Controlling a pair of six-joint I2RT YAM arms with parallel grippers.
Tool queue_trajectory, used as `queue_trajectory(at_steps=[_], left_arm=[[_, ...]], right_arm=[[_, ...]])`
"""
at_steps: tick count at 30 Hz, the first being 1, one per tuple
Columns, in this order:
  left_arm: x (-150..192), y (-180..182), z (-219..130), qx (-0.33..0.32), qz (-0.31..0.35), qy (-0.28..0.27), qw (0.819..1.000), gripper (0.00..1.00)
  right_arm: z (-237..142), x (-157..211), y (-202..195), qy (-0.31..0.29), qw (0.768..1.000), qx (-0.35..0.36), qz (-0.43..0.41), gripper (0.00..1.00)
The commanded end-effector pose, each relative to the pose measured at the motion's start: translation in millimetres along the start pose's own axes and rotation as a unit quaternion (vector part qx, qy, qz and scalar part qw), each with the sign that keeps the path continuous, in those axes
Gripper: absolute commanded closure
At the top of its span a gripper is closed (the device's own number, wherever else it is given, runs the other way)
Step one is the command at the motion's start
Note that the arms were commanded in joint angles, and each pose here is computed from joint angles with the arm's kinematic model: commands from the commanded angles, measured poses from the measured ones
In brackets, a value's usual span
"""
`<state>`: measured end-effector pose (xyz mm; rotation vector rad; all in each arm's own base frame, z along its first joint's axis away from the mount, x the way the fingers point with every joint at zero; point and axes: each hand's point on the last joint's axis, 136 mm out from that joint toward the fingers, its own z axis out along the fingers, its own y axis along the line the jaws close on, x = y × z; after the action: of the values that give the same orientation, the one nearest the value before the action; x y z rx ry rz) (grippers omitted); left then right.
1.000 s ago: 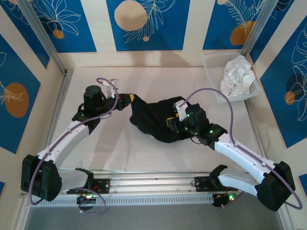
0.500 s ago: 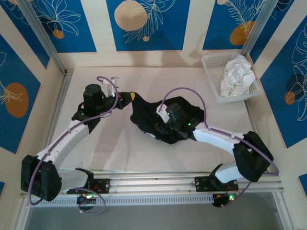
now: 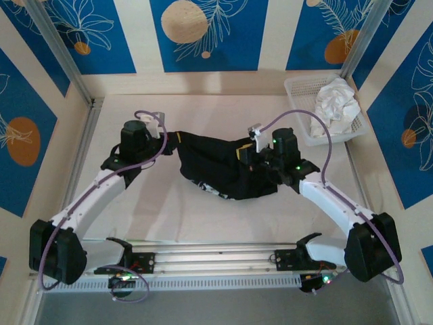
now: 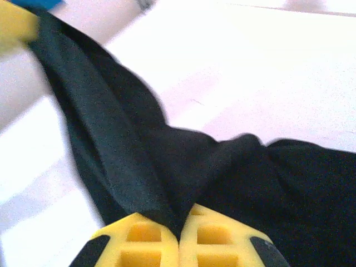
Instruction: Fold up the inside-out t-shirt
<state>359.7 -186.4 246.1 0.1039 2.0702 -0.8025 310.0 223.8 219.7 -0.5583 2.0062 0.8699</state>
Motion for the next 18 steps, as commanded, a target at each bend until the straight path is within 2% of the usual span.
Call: queue_trajectory(at_steps=[1, 5, 9, 12, 15, 18], left_arm=[[8, 36, 21, -0.086, 0.035, 0.030, 0.995, 0.87], [30, 57, 29, -0.150, 0.062, 0.091, 0.983, 0.70], [42, 36, 13, -0.179, 0.133, 0.072, 0.972, 0.52], [64, 0, 11, -0.127, 0.160, 0.079, 0.976, 0.45], [94, -47, 19, -0.026, 0.175, 0.101, 0.979, 0.44], [113, -75, 29, 0.028, 0.198, 0.113, 0.973, 0.42]], right_arm=[[-8, -8, 43, -0.004, 0.988, -0.136, 0.076, 1.00], [-3, -11, 42, 0.008, 0.980, -0.151, 0.133, 1.00], [4, -7, 32, 0.021, 0.971, -0.150, 0.183, 1.00], [8, -5, 26, 0.026, 0.967, -0.152, 0.202, 1.00], [8, -6, 21, 0.027, 0.966, -0.149, 0.211, 1.00], [5, -9, 17, 0.029, 0.964, -0.149, 0.218, 1.00]])
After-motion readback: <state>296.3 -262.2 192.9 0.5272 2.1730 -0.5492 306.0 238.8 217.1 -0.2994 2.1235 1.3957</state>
